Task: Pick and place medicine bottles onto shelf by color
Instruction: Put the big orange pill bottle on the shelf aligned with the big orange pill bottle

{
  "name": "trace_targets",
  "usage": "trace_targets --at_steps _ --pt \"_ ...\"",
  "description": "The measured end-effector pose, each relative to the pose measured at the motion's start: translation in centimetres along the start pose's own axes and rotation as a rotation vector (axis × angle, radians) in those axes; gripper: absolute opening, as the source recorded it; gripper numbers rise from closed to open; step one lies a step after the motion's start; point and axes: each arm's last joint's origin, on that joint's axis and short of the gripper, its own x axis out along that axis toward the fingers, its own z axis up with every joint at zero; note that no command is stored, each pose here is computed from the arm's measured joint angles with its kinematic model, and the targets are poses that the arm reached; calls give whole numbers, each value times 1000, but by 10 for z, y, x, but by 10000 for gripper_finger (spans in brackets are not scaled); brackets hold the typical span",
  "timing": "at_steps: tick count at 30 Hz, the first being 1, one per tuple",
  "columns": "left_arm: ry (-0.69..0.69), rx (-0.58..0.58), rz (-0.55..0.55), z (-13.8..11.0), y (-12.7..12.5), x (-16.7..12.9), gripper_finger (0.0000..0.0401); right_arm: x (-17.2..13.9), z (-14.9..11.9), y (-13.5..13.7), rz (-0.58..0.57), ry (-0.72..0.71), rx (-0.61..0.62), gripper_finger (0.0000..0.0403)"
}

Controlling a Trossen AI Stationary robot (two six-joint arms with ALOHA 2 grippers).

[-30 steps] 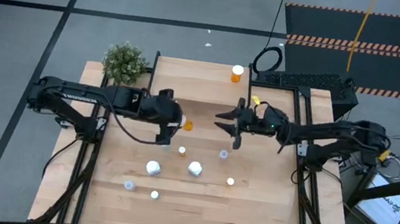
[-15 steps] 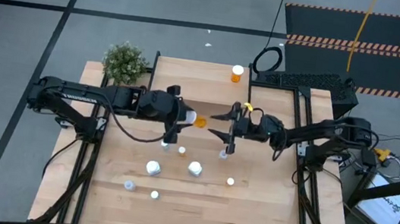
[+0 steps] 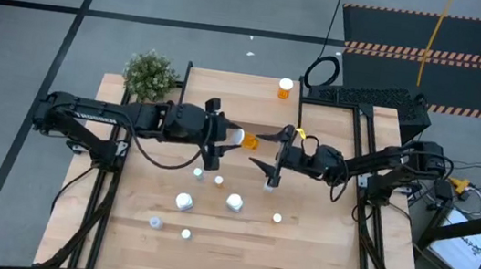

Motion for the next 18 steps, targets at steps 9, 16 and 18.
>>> trace_targets --at_steps 9,16,18 --pt "-75 -47 5 8 0 -1 225 -1 12 -1 -33 -121 -77 324" --pt "-114 -64 -31 12 -5 -2 225 -1 14 -1 -37 -138 -131 324" --pt "-114 -66 -32 12 -6 -2 225 -2 15 1 -31 -146 -138 324"
